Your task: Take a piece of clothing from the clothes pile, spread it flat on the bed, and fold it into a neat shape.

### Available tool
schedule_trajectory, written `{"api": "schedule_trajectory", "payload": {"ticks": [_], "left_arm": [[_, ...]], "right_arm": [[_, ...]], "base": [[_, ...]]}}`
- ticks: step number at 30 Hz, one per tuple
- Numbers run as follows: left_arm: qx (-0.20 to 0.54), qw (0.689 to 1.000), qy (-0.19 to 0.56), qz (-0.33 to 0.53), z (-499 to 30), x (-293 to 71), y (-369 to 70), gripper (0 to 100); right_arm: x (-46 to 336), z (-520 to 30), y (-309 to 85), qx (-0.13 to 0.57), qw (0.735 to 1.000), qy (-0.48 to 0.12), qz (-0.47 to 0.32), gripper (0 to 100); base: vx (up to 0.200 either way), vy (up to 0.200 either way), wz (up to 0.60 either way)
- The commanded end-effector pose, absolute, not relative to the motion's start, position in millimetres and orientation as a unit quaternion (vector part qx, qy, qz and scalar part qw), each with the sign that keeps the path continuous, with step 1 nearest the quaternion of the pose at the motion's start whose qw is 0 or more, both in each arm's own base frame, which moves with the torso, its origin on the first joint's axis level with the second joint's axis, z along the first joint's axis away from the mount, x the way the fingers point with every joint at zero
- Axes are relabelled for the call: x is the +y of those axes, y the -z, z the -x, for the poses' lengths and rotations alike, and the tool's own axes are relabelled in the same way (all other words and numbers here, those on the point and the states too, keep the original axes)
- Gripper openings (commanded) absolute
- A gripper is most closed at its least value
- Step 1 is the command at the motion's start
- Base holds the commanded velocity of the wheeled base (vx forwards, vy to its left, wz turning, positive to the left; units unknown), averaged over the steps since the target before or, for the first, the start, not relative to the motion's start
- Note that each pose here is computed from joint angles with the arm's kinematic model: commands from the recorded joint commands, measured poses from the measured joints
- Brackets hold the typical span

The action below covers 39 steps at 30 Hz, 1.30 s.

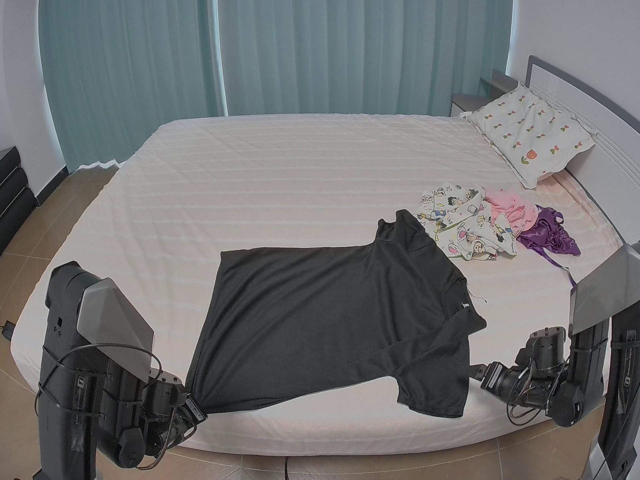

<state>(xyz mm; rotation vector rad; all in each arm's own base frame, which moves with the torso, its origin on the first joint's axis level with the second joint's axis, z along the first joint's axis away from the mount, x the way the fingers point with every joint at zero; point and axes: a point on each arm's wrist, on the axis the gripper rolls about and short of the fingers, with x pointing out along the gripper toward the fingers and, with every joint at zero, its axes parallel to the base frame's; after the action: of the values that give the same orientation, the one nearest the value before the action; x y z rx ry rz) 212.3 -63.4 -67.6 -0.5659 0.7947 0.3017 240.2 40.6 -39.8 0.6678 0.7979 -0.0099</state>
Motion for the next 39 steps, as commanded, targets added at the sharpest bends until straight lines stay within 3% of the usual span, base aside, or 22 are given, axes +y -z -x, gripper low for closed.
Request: {"api": "schedule_trajectory", "payload": {"ticks": [1, 14, 25, 26, 39], "left_arm": [[0.377, 0.874, -0.142, 0.273, -213, -64, 68, 0], [0.377, 0.874, -0.144, 0.272, -213, -64, 68, 0], [0.376, 0.874, -0.143, 0.273, -213, -64, 68, 0], [0.376, 0.874, -0.143, 0.273, -213, -64, 68, 0], [0.375, 0.874, -0.143, 0.274, -214, -63, 68, 0]], "right_arm": [[56, -213, 52, 0.435, 0.851, 0.001, -0.294, 100], [84, -206, 62, 0.443, 0.851, -0.008, -0.283, 100], [94, -222, 71, 0.413, 0.865, -0.001, -0.284, 100], [94, -222, 71, 0.413, 0.865, -0.001, -0.284, 0], [81, -211, 66, 0.426, 0.860, 0.026, -0.281, 0]], "base": [[0.000, 0.000, 0.00], [0.000, 0.000, 0.00], [0.000, 0.000, 0.00], [0.000, 0.000, 0.00], [0.000, 0.000, 0.00]]}}
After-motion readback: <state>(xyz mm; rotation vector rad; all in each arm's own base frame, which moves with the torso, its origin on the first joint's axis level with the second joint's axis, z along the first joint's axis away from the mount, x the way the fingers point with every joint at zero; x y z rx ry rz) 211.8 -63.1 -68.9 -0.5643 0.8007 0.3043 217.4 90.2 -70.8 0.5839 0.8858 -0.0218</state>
